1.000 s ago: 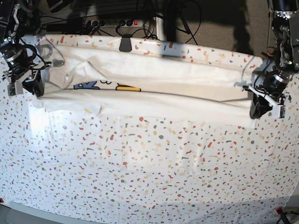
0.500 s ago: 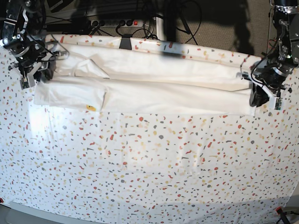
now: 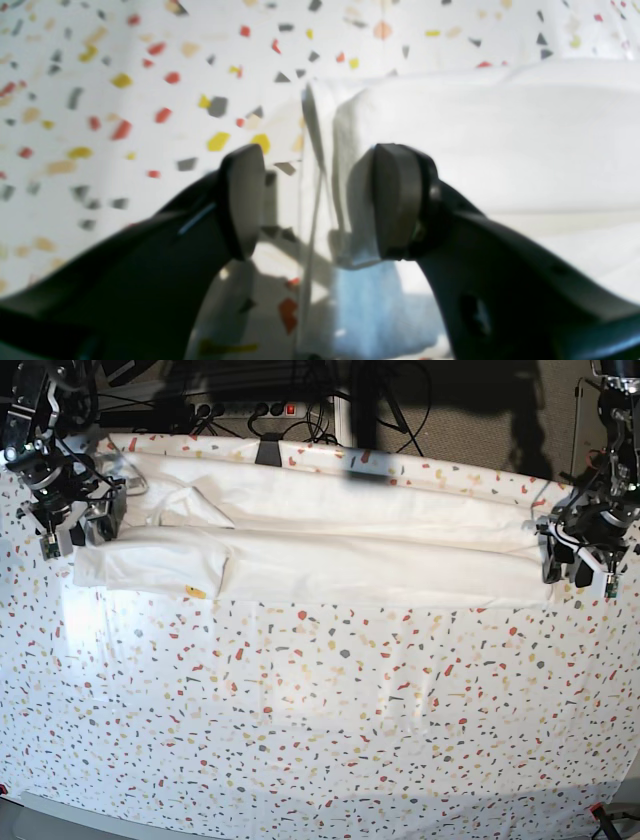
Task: Fold the T-shirt properly
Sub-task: 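Lift the hem and fold it over toward the collar with both grippers, then release the folded edge and raise both grippers off the shirt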
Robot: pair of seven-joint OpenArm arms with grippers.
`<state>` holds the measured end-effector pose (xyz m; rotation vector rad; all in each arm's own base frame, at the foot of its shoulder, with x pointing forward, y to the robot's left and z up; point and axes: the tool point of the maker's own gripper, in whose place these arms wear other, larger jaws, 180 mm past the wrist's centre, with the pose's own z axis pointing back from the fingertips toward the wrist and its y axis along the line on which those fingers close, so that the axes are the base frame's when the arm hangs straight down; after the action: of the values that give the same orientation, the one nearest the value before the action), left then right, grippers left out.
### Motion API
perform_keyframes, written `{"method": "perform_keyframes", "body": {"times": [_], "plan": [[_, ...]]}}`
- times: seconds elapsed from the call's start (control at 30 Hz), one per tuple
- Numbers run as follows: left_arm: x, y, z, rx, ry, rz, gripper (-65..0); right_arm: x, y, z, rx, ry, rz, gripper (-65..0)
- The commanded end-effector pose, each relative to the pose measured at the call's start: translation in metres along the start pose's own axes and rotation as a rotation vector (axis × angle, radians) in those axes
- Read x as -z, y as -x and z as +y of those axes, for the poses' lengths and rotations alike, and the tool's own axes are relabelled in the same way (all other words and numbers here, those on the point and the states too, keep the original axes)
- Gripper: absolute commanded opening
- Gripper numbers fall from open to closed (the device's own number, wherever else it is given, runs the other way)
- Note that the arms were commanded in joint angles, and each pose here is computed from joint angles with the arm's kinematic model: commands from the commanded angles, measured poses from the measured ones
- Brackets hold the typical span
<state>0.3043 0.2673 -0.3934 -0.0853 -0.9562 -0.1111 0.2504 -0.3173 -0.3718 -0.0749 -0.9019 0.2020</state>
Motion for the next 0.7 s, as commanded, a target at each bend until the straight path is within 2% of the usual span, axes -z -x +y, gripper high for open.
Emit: {"method": "perform_keyframes", "body": {"times": [0.0,0.13,0.27,0.33,0.43,0.57,0.67], "plan": [[0.000,-0.013,0.011,0.001,-0.018,-0.036,-31.5,-0.003,-0.020,-0.007,0.002,0.006,-0.067,-32.7],[0.012,-0.006,0.004,-0.055,0.078,-0.003,-31.5,-0.003,-0.026,-0.004,0.038,-0.012,-0.097,-32.7],[0.026,-0.001,0.008,-0.111,0.108,0.056,-31.5,-0.003,-0.026,-0.004,0.038,-0.011,-0.096,-32.7],[0.031,0.004,0.002,-0.129,0.164,0.105,-31.6,-0.003,-0.026,-0.004,0.038,-0.011,-0.096,-32.7],[0.032,0.015,-0.016,-0.158,0.288,0.195,-35.5,-0.003,-0.026,-0.005,0.038,-0.011,-0.097,-32.7],[0.029,0.021,-0.024,-0.210,0.337,0.261,-38.0,-0.002,-0.028,-0.005,0.037,-0.010,-0.102,-32.7],[0.025,0.027,-0.029,-0.227,0.363,0.303,-42.2,-0.001,-0.035,-0.006,0.037,-0.007,-0.119,-32.7]]}}
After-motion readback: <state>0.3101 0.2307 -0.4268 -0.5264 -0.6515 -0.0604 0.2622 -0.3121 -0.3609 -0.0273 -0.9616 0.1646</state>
